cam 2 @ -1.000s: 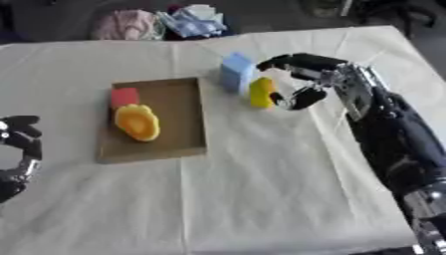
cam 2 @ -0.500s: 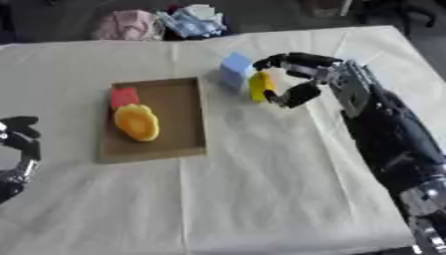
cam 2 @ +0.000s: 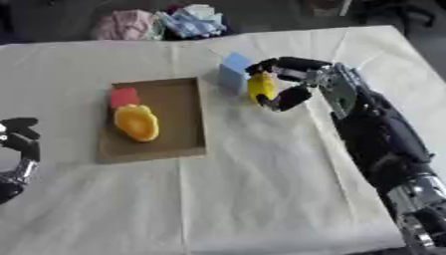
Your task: Pick up objects on the table and place them in the box.
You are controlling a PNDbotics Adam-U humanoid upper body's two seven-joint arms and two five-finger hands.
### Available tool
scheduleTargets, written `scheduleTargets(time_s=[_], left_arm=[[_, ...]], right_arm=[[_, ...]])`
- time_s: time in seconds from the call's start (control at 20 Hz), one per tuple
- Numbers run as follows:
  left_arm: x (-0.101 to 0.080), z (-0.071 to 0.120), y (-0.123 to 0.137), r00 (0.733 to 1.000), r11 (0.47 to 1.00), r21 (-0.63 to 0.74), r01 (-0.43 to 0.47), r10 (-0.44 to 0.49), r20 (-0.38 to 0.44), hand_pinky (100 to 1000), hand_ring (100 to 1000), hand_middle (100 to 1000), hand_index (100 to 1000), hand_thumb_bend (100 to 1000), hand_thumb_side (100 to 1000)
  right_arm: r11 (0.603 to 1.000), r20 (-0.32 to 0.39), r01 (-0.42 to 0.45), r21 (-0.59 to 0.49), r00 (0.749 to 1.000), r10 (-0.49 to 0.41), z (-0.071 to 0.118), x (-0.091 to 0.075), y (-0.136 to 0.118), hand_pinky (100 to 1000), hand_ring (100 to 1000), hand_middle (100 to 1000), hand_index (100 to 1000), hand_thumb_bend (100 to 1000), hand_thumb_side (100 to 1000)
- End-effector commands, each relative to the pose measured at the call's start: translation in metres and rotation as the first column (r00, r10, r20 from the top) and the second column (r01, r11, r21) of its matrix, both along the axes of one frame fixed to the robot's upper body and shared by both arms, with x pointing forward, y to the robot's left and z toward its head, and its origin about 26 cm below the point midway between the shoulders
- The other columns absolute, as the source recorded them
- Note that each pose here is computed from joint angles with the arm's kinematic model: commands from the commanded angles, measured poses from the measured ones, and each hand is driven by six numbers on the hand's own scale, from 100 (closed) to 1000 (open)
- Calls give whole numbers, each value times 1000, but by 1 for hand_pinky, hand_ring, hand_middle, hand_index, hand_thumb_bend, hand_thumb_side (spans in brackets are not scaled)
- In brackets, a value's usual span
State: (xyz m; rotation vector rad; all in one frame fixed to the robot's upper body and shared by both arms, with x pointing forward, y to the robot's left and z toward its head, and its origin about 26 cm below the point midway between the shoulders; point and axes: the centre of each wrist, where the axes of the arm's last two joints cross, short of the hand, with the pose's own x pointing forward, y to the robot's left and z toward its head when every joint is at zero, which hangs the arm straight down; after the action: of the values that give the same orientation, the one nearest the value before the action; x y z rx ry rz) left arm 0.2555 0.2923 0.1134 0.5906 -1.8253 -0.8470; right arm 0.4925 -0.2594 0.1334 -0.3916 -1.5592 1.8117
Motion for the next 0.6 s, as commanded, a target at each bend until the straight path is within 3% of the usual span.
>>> scheduleTargets(time_s=[0.05, 0.45, 0.5, 0.6], left_arm=[[-1, 6, 1, 1000, 1000, 6, 4, -4, 22, 649, 569, 612, 840, 100, 565], [-1, 6, 0, 1000, 1000, 4, 8, -8, 21, 652, 570, 613, 840, 100, 561], [-1, 6, 0, 1000, 1000, 4, 8, -8, 21, 652, 570, 613, 840, 100, 561], [-1, 6, 0, 1000, 1000, 4, 8, -8, 20, 654, 570, 613, 840, 100, 560]], right_arm=[[956, -32, -228, -183, 974, 226, 13, 4, -3, 942, 953, 905, 998, 100, 306], [967, 43, -135, -217, 988, 148, 9, 6, -11, 940, 962, 915, 999, 100, 272], [968, 54, -119, -220, 990, 134, 8, 6, -13, 938, 961, 914, 998, 100, 229], [971, 74, -83, -223, 992, 102, 4, 5, -16, 934, 958, 910, 995, 100, 281]])
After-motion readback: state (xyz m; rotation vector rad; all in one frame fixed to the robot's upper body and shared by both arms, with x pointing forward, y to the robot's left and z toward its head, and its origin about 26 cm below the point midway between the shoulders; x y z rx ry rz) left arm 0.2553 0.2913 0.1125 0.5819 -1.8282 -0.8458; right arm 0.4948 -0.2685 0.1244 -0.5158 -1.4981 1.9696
